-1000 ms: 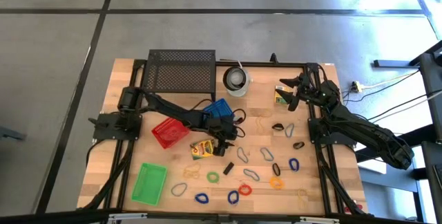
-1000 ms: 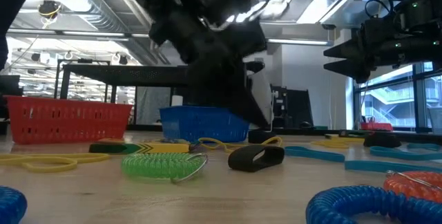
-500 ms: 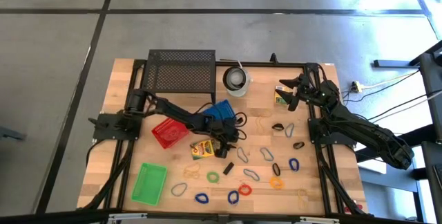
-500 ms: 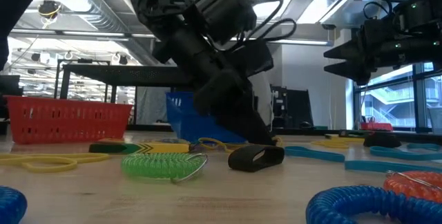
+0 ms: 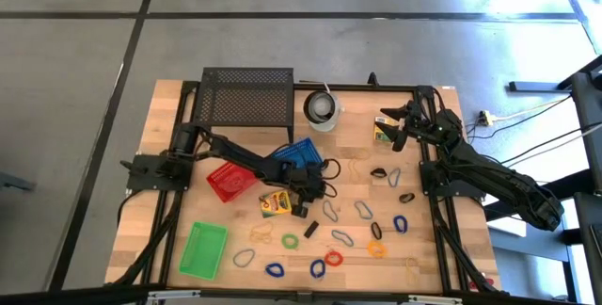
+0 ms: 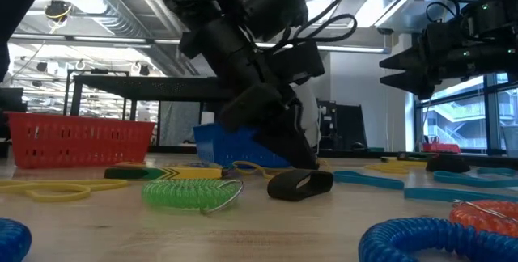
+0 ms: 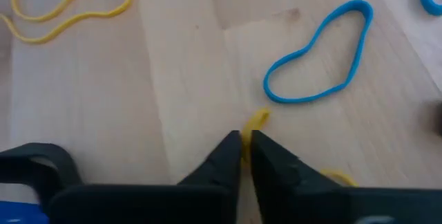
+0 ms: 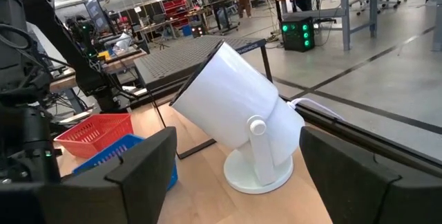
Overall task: Pick & Place Office Desk Supplies
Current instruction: Put the yellow rubber band into the red bin
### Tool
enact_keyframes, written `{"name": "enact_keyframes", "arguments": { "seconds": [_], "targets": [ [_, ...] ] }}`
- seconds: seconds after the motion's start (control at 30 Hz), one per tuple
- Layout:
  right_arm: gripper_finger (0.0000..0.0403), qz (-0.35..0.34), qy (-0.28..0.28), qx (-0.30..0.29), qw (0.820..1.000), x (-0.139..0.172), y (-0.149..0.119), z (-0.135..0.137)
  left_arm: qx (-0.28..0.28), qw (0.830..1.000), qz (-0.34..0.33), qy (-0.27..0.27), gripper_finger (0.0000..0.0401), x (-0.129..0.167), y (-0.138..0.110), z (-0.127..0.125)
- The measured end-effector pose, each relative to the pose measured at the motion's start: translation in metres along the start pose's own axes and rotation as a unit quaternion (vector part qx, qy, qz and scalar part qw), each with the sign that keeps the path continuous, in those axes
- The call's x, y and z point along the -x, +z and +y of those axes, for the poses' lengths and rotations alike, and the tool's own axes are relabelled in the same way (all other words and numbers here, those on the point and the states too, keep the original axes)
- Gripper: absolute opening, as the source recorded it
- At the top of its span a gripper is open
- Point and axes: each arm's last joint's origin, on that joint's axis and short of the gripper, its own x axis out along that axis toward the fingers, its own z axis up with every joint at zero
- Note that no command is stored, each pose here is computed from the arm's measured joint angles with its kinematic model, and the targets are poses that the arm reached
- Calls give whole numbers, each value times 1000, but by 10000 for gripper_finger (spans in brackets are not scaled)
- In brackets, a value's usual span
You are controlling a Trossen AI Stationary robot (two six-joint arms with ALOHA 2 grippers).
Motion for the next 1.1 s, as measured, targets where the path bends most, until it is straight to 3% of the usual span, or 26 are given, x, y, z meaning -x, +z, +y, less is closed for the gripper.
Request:
{"name": "enact_keyframes", "arguments": {
  "seconds": [0.27,0.4,0.6,0.7,0.8,0.9,1.1],
  "targets": [
    [310,0,0,6,1000,0,0,0,-23,1000,6,10,3,14,25,-3],
    [310,0,0,3,1000,0,0,0,-23,998,8,63,3,34,47,-3],
    [310,3,-8,-23,1000,0,-1,-1,23,991,-14,132,3,94,82,-6],
    [310,5,-31,-76,997,0,-2,-2,55,985,-24,163,3,131,89,-9],
    [310,18,-51,-165,985,0,-7,-4,107,975,-33,193,3,174,88,-10],
    [310,33,-59,-211,975,1,-11,-5,160,964,-25,213,3,212,79,-12],
    [310,50,-69,-186,979,1,-14,-6,251,942,19,222,3,264,53,-20]
  ]
}}
